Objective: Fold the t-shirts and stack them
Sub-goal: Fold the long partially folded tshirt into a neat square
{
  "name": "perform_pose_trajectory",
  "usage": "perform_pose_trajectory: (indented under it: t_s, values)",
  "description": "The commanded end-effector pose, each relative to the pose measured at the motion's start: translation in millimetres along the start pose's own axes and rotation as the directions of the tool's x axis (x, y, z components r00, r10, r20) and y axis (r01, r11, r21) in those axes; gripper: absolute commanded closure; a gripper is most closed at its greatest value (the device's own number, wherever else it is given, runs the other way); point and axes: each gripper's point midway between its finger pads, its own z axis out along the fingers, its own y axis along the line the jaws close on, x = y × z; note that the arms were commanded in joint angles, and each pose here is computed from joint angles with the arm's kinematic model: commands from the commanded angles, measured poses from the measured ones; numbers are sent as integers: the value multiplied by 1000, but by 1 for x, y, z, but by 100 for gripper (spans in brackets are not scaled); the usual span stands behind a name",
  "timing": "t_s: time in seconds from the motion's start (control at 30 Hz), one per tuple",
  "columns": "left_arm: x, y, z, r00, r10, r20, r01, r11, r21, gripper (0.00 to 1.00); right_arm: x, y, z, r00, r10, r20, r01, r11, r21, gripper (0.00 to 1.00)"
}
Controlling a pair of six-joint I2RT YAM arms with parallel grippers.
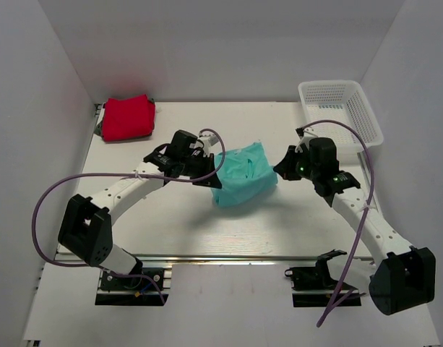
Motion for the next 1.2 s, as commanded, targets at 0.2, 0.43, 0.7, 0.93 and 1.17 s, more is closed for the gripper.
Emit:
perform_pose_trajectory:
  t_s: [0.2, 0.43, 0.7, 0.93, 1.17]
  values:
    - [-51, 30, -4, 991, -7, 135, 17, 997, -69, 100, -57, -2, 17, 993, 10, 119, -15, 999, 40, 100]
    - [-90, 39, -19, 969, -3, 246, 17, 998, -56, 100, -82, -12, 38, 993, 44, 114, -53, 996, 74, 100]
    - [-125, 51, -8, 960, 17, 279, -12, 1000, -20, 100, -95, -19, 57, 992, 45, 114, -53, 996, 70, 100]
    - [-178, 91, 13, 959, -30, 280, 45, 998, -48, 100, -108, -43, 115, 998, 61, 29, -64, 994, 89, 100]
    - [-264, 173, 26, 913, -101, 394, 156, 982, -110, 22, -186, -60, 220, 986, 75, 151, -67, 996, -60, 77]
